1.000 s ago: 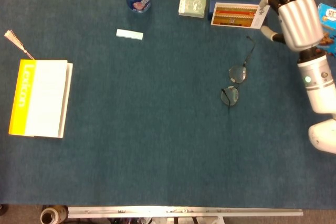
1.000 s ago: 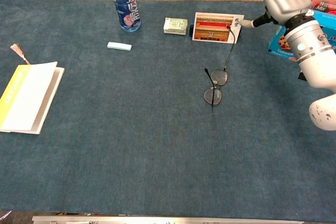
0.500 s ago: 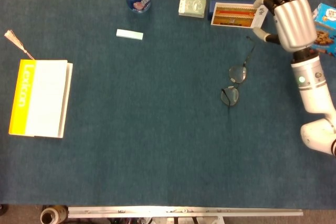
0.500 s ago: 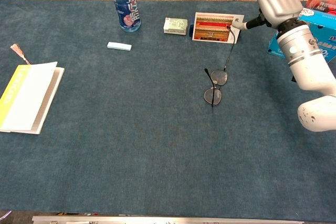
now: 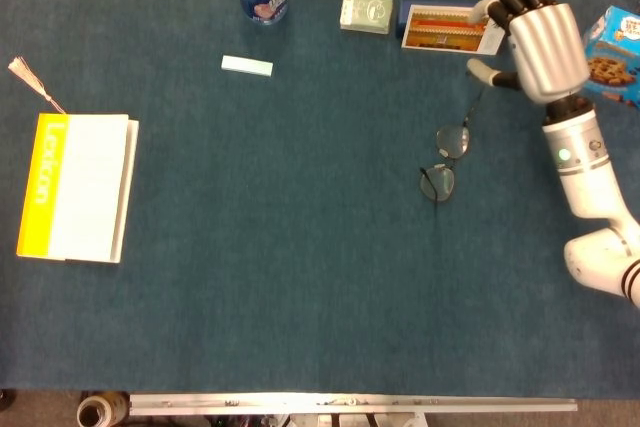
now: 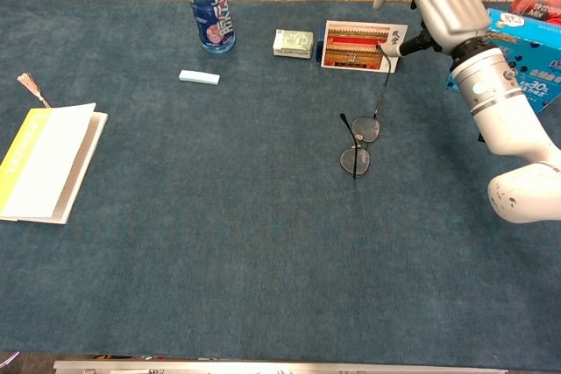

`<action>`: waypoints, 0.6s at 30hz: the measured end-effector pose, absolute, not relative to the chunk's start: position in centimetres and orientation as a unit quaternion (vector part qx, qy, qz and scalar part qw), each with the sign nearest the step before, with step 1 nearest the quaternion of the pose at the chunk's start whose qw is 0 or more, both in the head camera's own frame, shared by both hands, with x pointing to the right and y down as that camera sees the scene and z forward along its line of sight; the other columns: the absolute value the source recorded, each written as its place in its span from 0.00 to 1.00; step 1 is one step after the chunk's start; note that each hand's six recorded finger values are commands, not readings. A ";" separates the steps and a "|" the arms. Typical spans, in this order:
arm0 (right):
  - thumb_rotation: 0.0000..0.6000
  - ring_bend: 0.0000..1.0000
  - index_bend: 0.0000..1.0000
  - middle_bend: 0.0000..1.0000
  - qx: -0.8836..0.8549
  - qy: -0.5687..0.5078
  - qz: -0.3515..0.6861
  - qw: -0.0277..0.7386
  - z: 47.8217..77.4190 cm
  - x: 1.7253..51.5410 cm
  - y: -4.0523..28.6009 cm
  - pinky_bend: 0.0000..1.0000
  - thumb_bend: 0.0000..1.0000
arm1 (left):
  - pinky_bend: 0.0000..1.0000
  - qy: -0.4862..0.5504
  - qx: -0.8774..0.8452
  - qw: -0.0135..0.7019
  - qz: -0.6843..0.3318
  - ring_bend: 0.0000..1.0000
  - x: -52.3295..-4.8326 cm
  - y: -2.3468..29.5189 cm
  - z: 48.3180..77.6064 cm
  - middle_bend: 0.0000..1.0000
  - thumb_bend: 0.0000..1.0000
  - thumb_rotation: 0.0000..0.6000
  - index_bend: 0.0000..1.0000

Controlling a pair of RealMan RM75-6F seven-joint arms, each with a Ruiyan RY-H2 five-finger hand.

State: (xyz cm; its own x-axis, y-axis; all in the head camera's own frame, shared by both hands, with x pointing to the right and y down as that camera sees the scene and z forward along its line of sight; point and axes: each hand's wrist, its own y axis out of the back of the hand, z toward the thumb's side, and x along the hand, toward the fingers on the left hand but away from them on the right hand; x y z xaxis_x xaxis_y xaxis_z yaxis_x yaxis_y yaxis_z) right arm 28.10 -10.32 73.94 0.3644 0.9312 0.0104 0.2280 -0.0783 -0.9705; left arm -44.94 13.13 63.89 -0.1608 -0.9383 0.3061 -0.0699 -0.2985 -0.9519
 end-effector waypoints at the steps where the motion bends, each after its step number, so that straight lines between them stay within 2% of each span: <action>1: 1.00 0.18 0.46 0.34 -0.650 -0.444 0.343 0.512 74.0 28.0 -10.2 0.44 0.00 | 0.59 0.469 -0.537 0.361 -0.601 0.39 -44.9 13.1 63.9 0.50 0.04 1.00 0.53; 18: 1.00 0.18 0.46 0.34 -0.675 -0.429 0.325 0.505 74.2 26.9 -8.5 0.44 0.00 | 0.59 0.470 -0.537 0.362 -0.600 0.39 -45.0 13.1 63.9 0.50 0.04 1.00 0.53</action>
